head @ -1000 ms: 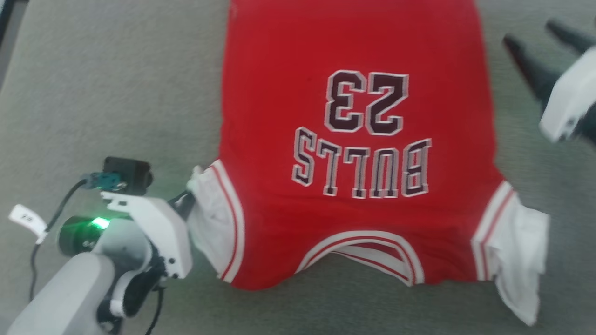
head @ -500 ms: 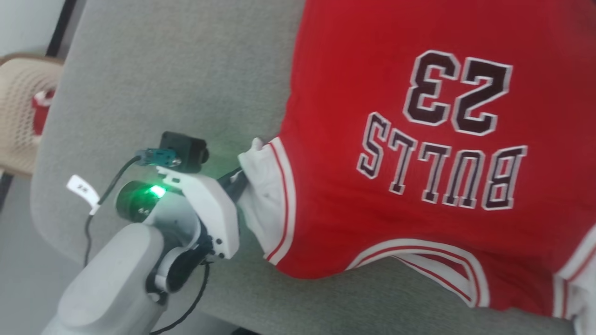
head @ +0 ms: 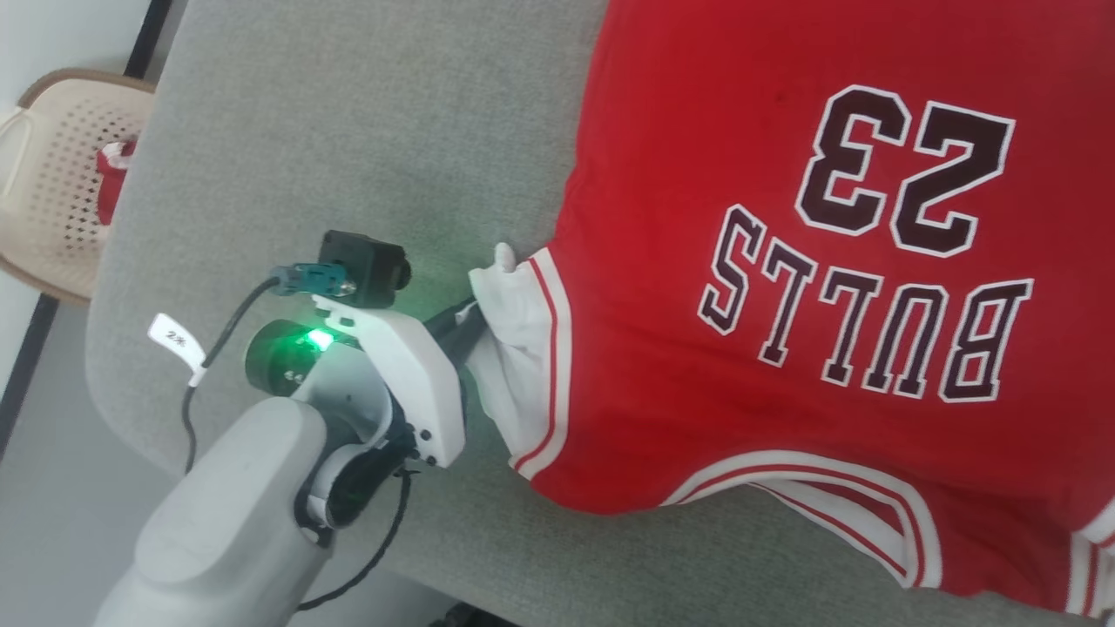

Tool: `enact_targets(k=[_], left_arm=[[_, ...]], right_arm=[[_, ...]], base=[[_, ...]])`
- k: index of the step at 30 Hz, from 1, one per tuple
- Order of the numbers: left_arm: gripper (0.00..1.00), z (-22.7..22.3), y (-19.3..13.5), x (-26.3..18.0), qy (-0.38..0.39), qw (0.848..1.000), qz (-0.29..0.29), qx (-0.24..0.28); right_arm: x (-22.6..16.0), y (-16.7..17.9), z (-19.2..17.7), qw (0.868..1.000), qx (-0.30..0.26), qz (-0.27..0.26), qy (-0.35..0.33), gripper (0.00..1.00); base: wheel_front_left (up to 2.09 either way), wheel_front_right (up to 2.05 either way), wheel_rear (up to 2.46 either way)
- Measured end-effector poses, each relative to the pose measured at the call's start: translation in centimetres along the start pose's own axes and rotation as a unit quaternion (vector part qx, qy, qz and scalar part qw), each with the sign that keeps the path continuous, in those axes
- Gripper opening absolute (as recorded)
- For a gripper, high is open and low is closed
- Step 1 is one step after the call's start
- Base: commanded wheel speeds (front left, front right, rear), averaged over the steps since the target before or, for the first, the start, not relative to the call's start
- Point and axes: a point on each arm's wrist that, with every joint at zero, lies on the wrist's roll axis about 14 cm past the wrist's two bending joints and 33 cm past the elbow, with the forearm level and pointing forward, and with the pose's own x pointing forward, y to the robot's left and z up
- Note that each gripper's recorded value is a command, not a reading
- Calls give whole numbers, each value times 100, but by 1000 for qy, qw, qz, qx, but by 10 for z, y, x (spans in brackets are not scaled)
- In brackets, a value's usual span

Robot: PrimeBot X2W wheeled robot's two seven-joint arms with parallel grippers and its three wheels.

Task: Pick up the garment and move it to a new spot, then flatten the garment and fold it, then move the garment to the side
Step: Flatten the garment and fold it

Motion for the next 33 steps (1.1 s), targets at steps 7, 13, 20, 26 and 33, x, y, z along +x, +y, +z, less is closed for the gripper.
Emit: enact_targets(k=[7,13,20,26,33], left_arm=[[0,12,6,0,-14,1000,4,10],[0,25,8,-2,-23,999,6,24],[0,41,-5,-2,-33,998,-9,46],[0,49,-25,-4,-39,997,-31,62],[0,58,-48,-6,-48,994,-57,77]], right_arm=[[-26,-3,-9,1000,-21,-5,-2,0],[-60,-8,-27,999,-44,-4,-7,0],[-105,-16,-65,998,-58,2,-9,0],[-143,-19,-114,998,-55,11,1,0],[-174,-17,-177,1000,-1,27,8,0]], base=[[0,0,0],[0,0,0],[0,0,0],[0,0,0],[0,0,0]])
